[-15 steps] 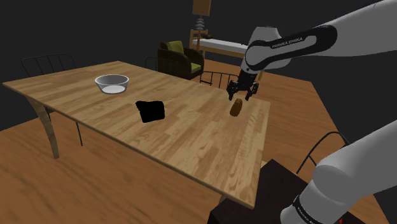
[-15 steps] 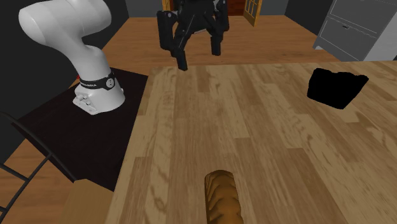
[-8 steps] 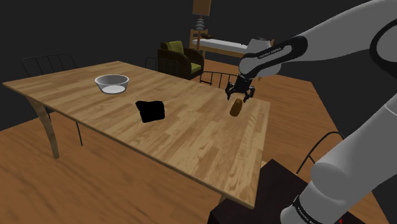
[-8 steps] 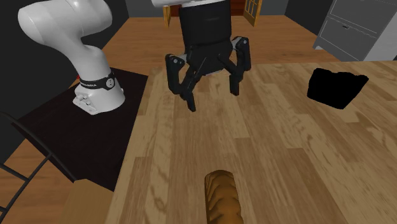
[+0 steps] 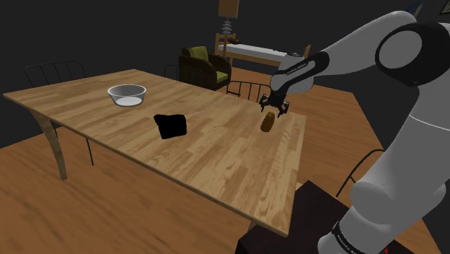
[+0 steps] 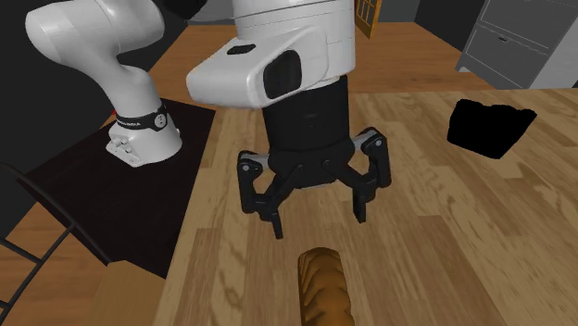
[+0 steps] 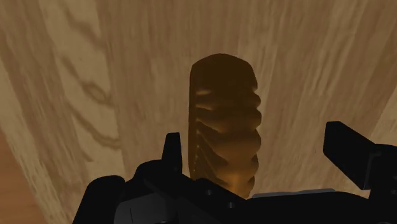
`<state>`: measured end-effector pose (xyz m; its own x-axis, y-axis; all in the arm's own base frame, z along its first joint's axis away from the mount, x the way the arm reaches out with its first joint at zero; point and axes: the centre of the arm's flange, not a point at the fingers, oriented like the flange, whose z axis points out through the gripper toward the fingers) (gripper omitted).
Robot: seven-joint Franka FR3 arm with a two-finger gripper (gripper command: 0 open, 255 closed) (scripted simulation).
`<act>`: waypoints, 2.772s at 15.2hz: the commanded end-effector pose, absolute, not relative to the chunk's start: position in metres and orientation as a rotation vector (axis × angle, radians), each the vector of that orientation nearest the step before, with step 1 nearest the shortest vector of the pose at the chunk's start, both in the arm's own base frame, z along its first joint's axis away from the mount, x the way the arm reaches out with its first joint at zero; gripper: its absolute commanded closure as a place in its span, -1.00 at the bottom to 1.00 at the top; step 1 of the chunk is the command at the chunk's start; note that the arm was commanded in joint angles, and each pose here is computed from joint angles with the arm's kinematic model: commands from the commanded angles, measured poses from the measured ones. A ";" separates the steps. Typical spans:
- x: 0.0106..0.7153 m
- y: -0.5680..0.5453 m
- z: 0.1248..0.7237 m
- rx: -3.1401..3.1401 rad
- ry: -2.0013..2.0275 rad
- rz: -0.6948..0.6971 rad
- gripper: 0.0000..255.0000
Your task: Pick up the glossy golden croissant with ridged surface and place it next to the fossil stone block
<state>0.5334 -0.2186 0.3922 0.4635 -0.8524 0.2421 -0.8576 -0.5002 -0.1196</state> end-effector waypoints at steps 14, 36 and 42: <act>0.551 -0.248 0.339 2.600 -1.670 0.448 -1.00; 0.551 -0.248 0.387 2.600 -1.670 0.448 1.00; 0.551 -0.248 0.418 2.600 -1.670 0.448 1.00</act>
<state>0.5517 -0.2469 0.4119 0.3868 -0.8879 0.2491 -0.8935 -0.4277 -0.1370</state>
